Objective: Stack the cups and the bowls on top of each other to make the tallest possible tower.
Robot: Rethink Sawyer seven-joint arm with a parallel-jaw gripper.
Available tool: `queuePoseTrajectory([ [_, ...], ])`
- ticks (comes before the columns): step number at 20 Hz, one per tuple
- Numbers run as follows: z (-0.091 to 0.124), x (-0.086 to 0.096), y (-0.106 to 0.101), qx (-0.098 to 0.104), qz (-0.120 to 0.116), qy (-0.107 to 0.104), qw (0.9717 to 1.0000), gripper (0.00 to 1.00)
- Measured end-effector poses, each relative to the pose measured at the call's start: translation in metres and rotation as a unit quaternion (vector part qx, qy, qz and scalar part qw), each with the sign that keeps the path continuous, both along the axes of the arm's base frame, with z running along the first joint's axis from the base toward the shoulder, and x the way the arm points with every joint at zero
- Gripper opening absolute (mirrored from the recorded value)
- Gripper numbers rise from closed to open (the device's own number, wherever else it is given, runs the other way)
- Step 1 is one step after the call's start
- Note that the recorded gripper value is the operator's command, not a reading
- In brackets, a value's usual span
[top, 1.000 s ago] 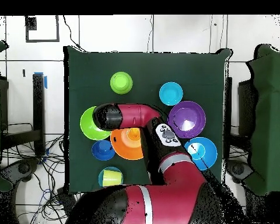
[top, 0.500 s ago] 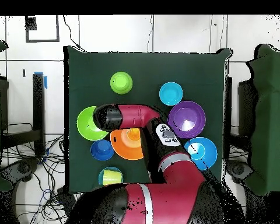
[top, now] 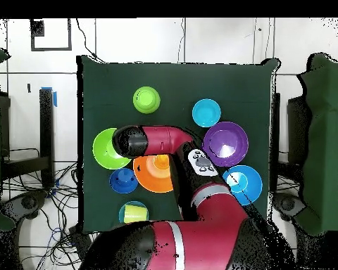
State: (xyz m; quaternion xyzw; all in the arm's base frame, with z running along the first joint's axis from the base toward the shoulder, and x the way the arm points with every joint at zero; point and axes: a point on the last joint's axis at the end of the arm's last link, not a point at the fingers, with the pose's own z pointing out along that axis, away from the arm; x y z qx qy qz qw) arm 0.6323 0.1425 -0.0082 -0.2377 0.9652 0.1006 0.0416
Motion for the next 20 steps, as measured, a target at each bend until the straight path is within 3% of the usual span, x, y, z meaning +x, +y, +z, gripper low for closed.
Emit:
queuePoseTrajectory([
  [9,0.0004,-0.0031,-0.0008,0.002,0.002,0.015,0.9999,0.0],
  [20,0.0059,-0.0002,-0.0008,0.022,-0.008,0.035,0.9991,0.0],
])
